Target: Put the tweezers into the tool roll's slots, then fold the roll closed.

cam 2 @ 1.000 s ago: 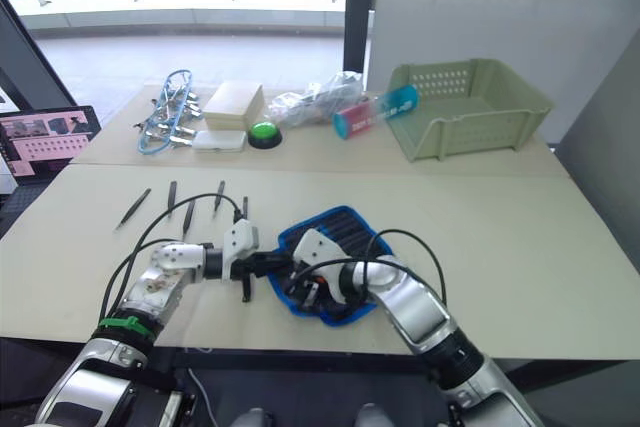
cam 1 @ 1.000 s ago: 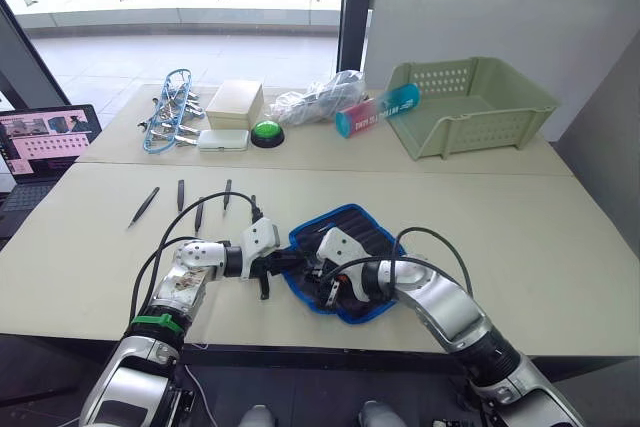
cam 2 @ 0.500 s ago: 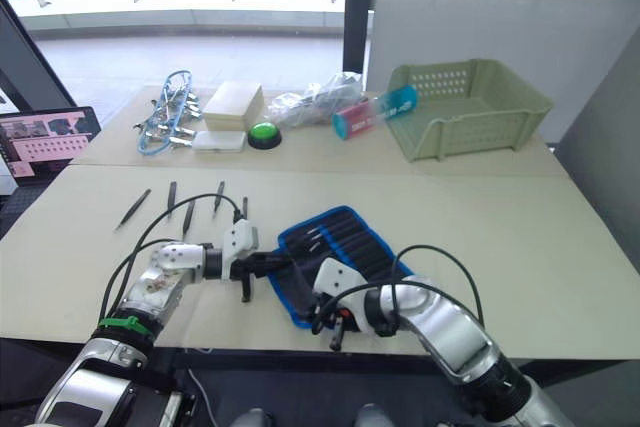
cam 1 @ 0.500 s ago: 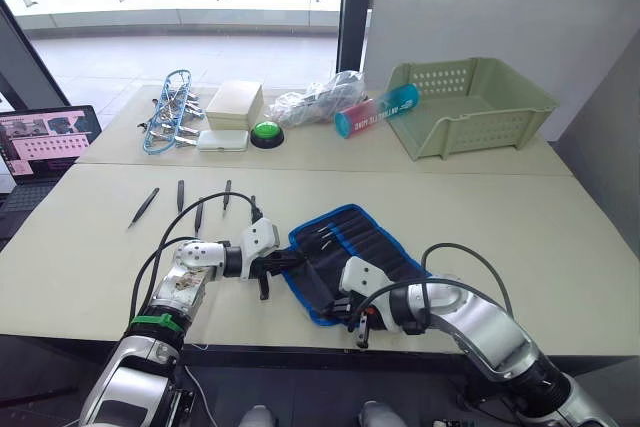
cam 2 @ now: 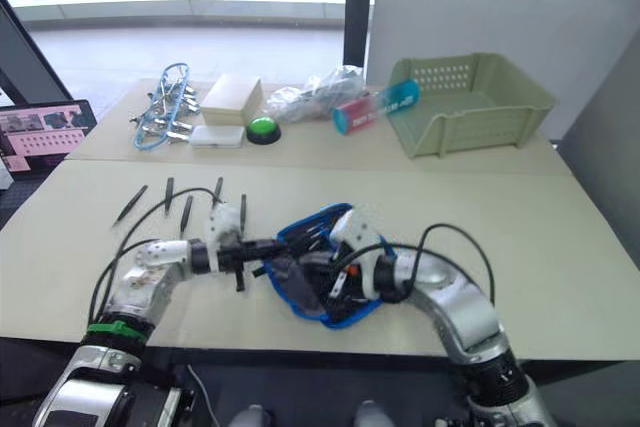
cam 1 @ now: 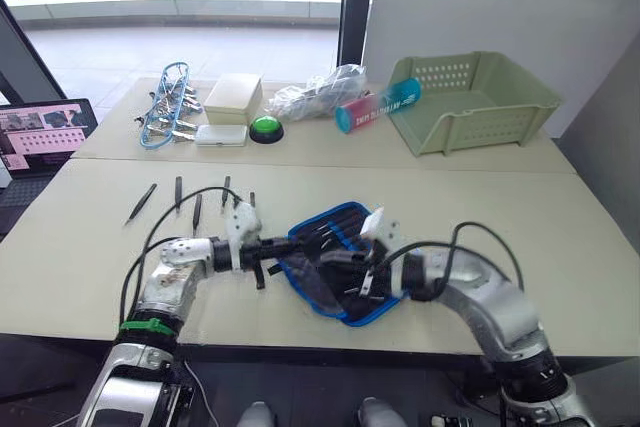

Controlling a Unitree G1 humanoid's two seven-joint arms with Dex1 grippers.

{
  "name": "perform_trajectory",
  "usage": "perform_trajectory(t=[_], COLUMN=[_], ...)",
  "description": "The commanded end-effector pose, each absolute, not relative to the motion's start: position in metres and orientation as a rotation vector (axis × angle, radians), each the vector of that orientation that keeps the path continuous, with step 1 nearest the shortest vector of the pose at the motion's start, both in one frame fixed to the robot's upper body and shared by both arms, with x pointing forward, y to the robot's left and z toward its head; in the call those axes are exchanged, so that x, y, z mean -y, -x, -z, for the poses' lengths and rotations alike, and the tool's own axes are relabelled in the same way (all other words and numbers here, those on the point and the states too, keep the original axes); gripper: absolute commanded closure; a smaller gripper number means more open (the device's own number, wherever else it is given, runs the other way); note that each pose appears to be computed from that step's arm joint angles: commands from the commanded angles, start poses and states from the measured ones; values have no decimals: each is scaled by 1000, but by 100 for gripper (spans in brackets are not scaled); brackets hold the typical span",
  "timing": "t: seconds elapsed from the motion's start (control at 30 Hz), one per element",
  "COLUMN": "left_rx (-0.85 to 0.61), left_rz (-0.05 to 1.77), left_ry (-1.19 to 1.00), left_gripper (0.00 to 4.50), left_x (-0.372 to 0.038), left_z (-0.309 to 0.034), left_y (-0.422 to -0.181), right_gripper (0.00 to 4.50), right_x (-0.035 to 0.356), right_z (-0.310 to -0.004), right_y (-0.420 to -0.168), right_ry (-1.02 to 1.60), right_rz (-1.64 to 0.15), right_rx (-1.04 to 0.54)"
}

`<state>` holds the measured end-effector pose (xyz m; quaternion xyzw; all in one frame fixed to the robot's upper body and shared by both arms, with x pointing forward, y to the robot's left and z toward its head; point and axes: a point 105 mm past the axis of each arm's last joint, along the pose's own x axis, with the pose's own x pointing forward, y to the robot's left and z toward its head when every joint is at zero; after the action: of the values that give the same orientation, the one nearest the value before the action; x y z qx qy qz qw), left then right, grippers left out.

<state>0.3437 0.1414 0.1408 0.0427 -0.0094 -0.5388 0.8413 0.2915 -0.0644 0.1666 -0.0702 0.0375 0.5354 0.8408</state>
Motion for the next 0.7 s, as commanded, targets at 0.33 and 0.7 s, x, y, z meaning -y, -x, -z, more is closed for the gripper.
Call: perform_trajectory(t=[0.33, 0.7], left_rx=[-1, -48], left_rz=[454, 89], left_ry=[-40, -43], left_gripper=[169, 4], left_x=[-344, -419], left_z=[-178, -148], left_y=[-293, -252], right_gripper=[132, 0], right_x=[215, 261], right_z=[-156, -130], right_y=[-301, -276], right_ry=[135, 94], right_rz=[-675, -543], right_rx=[-20, -45])
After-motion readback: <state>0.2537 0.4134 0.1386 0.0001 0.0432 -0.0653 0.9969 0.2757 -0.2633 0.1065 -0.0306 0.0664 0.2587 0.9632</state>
